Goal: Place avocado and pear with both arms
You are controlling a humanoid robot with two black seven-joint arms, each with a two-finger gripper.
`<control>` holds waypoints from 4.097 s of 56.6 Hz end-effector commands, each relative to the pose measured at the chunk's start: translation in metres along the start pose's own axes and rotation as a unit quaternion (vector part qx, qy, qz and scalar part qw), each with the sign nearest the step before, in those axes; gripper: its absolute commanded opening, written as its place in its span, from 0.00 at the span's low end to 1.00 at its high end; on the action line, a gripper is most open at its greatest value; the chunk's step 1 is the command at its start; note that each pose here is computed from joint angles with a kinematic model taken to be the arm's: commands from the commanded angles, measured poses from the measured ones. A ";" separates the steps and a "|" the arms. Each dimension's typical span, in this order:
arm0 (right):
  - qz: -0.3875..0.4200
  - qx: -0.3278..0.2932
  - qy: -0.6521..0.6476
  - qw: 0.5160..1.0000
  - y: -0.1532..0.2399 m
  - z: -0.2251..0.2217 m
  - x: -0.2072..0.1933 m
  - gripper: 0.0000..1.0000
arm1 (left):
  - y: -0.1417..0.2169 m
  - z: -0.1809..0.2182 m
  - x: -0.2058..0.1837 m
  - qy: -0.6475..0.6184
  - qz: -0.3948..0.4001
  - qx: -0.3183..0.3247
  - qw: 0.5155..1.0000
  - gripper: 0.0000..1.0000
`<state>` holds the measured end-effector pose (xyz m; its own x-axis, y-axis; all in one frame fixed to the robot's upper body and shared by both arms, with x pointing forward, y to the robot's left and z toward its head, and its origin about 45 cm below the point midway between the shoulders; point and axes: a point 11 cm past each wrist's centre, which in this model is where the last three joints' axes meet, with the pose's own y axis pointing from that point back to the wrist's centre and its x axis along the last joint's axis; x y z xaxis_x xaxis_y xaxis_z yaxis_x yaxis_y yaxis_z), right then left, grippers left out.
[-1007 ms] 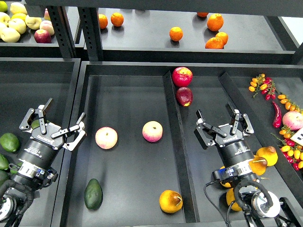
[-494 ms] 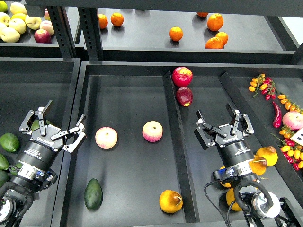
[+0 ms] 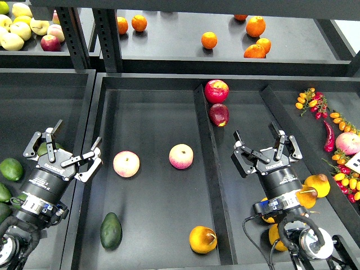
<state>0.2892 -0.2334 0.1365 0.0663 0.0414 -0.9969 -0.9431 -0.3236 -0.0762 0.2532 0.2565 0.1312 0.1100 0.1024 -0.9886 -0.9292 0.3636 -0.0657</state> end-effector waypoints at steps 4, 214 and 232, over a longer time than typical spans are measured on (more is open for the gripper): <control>0.000 0.001 0.000 1.000 0.000 0.000 0.000 1.00 | 0.000 0.000 0.000 -0.001 0.000 0.000 1.000 0.99; -0.062 0.106 0.015 0.992 -0.008 -0.075 -0.041 1.00 | -0.073 -0.060 0.044 -0.609 0.107 0.725 0.302 0.99; -0.062 0.106 0.015 0.992 -0.008 -0.075 -0.041 1.00 | -0.057 -0.053 0.060 -0.596 0.123 0.735 0.300 0.99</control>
<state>0.3181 -0.3036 0.1771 0.1936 0.0394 -0.9803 -0.9740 -0.1122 -0.1968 0.2954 0.1886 0.0729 0.9662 0.2229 -0.1295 0.0994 0.1413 0.9850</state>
